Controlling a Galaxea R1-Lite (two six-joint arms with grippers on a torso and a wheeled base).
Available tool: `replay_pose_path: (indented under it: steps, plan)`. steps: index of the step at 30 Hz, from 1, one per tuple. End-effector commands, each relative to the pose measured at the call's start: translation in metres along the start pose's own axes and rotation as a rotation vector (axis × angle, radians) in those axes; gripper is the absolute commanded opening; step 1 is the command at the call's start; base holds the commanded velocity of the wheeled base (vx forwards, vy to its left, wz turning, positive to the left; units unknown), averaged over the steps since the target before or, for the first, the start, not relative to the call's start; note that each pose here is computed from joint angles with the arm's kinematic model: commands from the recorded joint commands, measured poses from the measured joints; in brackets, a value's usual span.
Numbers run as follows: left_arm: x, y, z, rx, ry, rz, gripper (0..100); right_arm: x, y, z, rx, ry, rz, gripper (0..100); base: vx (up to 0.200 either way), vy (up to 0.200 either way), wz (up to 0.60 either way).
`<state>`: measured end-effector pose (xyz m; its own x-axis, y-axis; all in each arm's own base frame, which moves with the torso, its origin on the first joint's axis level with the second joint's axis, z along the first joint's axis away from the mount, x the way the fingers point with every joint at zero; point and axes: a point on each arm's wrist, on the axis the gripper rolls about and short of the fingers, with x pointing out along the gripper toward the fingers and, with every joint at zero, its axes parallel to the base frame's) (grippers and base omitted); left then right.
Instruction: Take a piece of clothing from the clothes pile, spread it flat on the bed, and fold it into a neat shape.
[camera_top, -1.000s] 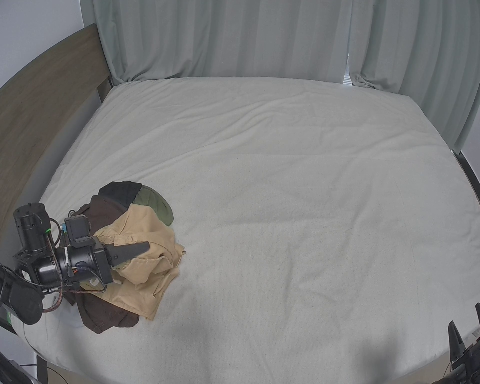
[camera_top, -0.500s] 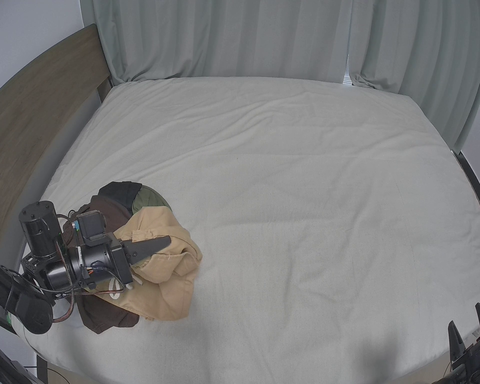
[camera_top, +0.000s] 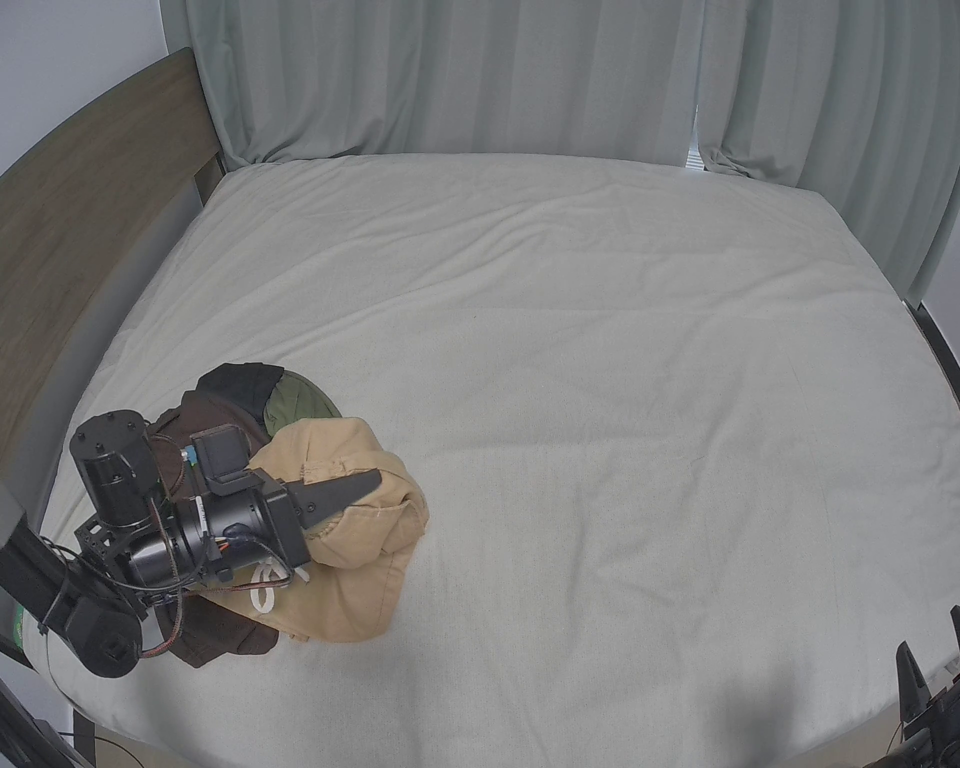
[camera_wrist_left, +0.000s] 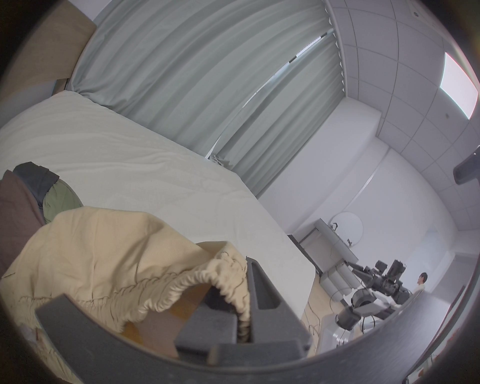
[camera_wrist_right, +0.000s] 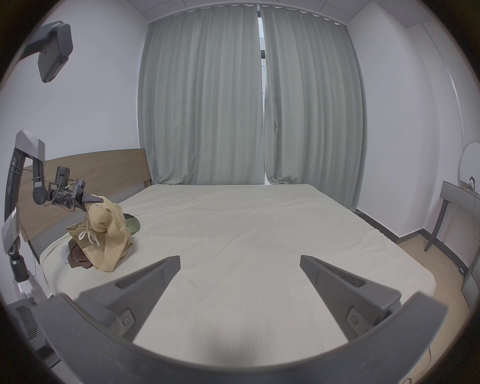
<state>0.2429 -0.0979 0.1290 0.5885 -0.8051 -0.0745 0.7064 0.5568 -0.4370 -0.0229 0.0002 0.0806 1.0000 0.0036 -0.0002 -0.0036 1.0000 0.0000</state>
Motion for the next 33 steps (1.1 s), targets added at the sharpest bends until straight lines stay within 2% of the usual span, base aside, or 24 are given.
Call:
replay_pose_path:
  steps: [1, 6, 14, 24, 33]
  plan:
    - [0.019, -0.003, -0.008, -0.043, -0.005, -0.017, 0, 0.000, 0.000, -0.005, 0.000, 0.001, 0.001, 100, 0.000, 0.000, 0.00]
    - [0.038, -0.011, -0.008, -0.082, -0.074, -0.023, 0, 0.000, 0.000, -0.005, 0.002, 0.001, 0.001, 100, 0.000, 0.000, 0.00]
    - [0.054, -0.020, -0.009, -0.086, -0.090, -0.048, 0, 0.000, 0.000, -0.005, 0.000, 0.001, 0.001, 100, 0.000, 0.000, 0.00]
    - [0.065, -0.034, -0.003, -0.176, -0.140, -0.071, 0, 0.000, 0.000, -0.005, 0.002, 0.001, 0.001, 100, 0.000, 0.000, 0.00]
    - [0.085, -0.056, 0.000, -0.259, -0.166, -0.136, 0, 0.000, 0.000, -0.005, 0.002, 0.001, 0.001, 100, 0.000, 0.000, 0.00]
